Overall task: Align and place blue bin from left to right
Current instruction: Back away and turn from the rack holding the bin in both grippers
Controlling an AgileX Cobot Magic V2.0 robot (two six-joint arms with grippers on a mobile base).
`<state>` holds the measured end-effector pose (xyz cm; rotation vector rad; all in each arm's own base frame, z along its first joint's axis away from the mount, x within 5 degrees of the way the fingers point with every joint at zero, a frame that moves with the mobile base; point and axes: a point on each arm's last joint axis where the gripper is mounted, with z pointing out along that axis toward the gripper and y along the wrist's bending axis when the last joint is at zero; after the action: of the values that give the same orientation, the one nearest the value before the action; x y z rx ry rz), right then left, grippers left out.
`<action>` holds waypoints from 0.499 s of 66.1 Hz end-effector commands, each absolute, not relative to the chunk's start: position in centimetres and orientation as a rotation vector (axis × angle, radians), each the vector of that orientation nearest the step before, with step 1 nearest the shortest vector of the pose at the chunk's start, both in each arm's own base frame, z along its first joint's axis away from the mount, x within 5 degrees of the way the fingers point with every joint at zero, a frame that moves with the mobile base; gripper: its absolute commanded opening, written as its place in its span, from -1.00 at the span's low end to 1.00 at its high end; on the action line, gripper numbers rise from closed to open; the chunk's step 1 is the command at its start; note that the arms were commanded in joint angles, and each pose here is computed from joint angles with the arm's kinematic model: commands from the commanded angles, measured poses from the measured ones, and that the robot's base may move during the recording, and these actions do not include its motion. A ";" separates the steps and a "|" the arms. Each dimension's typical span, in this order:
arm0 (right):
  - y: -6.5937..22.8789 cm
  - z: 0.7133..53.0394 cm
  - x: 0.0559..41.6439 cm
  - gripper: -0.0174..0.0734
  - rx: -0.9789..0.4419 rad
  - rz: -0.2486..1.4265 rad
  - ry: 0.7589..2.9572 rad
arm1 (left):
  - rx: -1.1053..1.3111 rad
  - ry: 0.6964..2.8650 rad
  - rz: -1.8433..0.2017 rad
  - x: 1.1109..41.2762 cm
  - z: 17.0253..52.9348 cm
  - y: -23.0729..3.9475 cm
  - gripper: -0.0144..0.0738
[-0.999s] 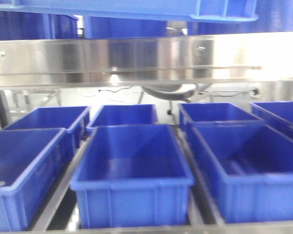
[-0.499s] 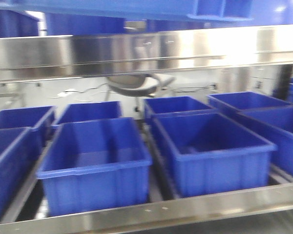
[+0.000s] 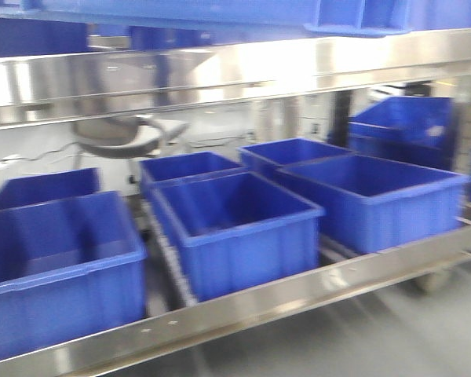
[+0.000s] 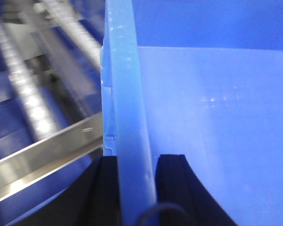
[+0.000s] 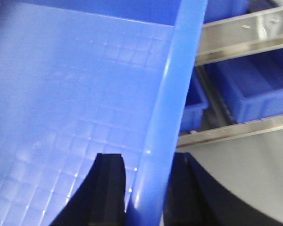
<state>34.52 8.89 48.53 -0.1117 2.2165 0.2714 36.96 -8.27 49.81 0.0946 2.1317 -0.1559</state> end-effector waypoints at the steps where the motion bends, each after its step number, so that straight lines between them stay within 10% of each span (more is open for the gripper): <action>1: 8.7 50.4 33.7 -0.76 -0.138 0.268 2.112 | 0.090 1.985 -0.205 36.3 52.0 -8.4 -0.93; 33: 8.7 50.4 33.7 -0.76 -0.138 0.268 2.112 | 0.090 1.985 -0.205 36.3 52.0 -8.4 -0.93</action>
<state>34.52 8.90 48.53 -0.1118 2.2167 0.2737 36.96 -8.27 49.81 0.0946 2.1317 -0.1559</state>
